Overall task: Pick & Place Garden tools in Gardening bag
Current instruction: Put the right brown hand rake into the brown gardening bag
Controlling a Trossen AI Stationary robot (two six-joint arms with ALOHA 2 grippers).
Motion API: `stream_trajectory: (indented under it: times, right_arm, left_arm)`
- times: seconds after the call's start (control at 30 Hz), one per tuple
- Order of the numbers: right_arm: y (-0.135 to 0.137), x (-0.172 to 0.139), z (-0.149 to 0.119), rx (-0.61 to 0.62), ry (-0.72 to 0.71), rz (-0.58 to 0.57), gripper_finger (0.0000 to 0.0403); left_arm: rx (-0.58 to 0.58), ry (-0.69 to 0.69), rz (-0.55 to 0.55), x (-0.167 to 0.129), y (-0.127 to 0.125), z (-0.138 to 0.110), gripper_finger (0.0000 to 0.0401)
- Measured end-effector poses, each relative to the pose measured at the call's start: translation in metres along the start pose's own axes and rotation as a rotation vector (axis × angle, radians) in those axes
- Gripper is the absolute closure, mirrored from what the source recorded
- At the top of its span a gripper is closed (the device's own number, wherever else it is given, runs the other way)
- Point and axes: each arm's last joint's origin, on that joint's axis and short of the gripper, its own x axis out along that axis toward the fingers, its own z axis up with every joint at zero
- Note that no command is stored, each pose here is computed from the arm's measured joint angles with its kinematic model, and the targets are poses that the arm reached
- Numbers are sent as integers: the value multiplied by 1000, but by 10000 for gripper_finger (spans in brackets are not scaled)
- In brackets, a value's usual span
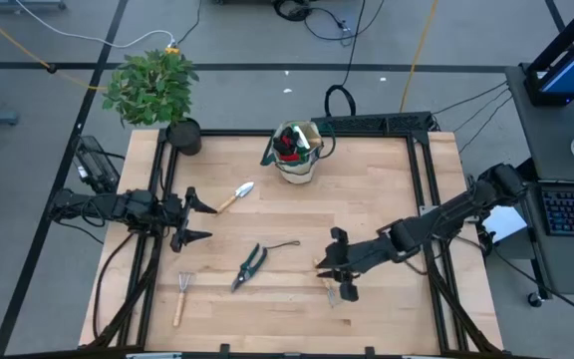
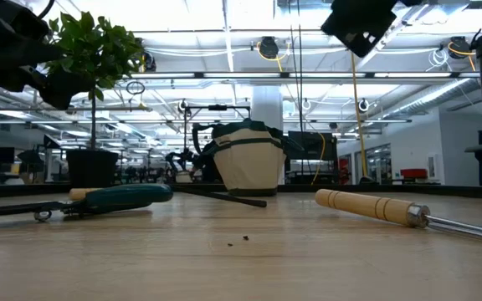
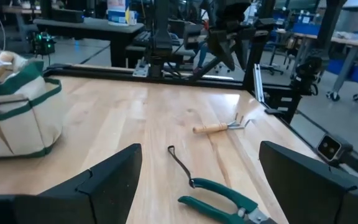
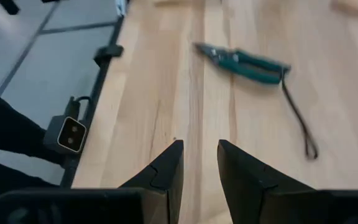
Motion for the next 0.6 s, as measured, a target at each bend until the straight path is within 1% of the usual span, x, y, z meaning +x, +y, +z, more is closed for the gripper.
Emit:
stream_trajectory:
  times: [0.13, 0.3, 0.4, 0.5, 0.6]
  right_arm:
    - [-1, 14, 1, 128, 60, -40, 314]
    - [-7, 20, 2, 260, 60, -60, 314]
    - [-11, 21, 3, 308, 66, -76, 310]
    - [-13, 21, 4, 351, 63, -78, 293]
    - [-15, 21, 1, 367, 106, -80, 268]
  left_arm:
    - [44, 0, 0, 0, 0, 0, 68]
    - [99, 0, 0, 0, 0, 0, 68]
    - [120, 1, 0, 0, 0, 0, 68]
    - [144, 1, 1, 0, 0, 0, 68]
    - [166, 1, 1, 0, 0, 0, 68]
